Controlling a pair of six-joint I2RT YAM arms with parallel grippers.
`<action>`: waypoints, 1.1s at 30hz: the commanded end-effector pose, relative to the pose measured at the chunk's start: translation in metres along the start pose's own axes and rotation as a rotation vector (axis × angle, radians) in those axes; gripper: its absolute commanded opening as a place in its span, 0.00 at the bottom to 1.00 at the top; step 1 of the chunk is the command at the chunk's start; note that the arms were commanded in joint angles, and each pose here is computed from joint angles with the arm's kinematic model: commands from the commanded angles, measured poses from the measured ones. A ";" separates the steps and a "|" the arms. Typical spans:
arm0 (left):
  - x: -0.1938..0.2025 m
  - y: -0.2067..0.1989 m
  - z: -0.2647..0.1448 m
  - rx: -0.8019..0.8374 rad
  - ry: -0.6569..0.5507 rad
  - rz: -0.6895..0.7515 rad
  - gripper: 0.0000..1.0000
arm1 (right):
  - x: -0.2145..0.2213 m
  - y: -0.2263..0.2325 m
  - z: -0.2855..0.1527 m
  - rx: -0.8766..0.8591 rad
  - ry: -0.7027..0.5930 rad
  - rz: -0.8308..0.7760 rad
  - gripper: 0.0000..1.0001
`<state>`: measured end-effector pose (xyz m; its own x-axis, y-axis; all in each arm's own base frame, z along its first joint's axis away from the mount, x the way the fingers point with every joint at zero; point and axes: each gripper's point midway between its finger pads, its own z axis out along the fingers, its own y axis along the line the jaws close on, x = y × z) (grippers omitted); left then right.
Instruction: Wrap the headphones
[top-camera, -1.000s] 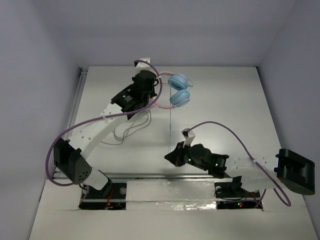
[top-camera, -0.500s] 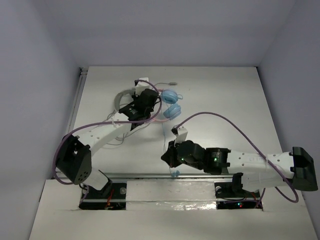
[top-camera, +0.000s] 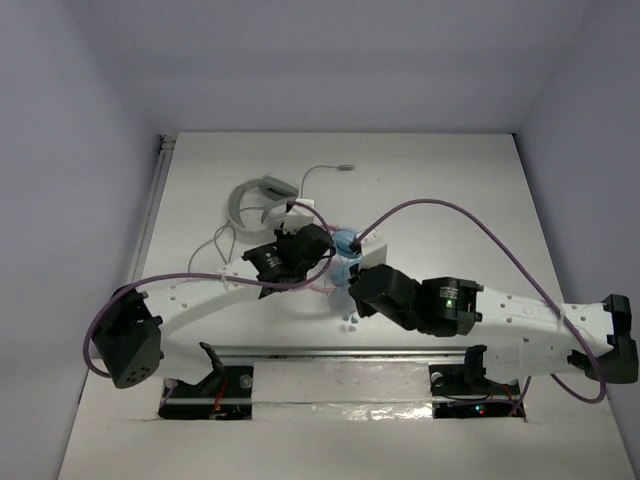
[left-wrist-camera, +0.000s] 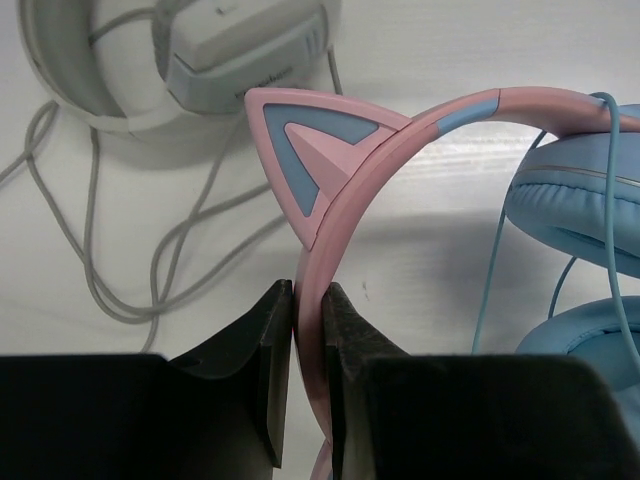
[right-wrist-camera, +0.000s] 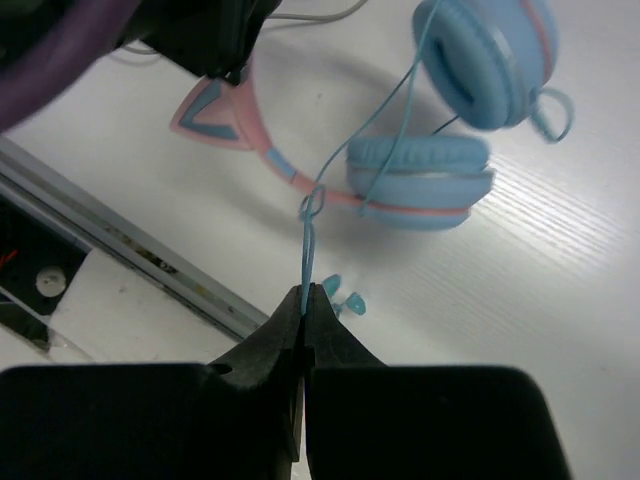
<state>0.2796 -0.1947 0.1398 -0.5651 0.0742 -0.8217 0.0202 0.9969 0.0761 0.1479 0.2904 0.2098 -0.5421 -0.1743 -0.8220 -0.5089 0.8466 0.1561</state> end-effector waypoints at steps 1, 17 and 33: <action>0.004 -0.001 -0.016 0.026 0.009 -0.023 0.00 | -0.022 -0.024 -0.011 0.094 -0.033 -0.090 0.00; 0.010 -0.018 -0.059 0.308 0.121 0.199 0.00 | -0.039 -0.073 0.004 0.350 -0.075 -0.143 0.00; -0.001 -0.016 -0.078 0.393 0.107 0.307 0.00 | -0.051 -0.111 0.018 0.497 -0.128 -0.125 0.22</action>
<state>0.2080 -0.2059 0.1405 -0.6291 0.4273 -0.6493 0.4897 0.8666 0.0959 0.2323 0.2203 0.2070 -0.4372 -0.3220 -0.8397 -0.2384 0.9418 -0.2370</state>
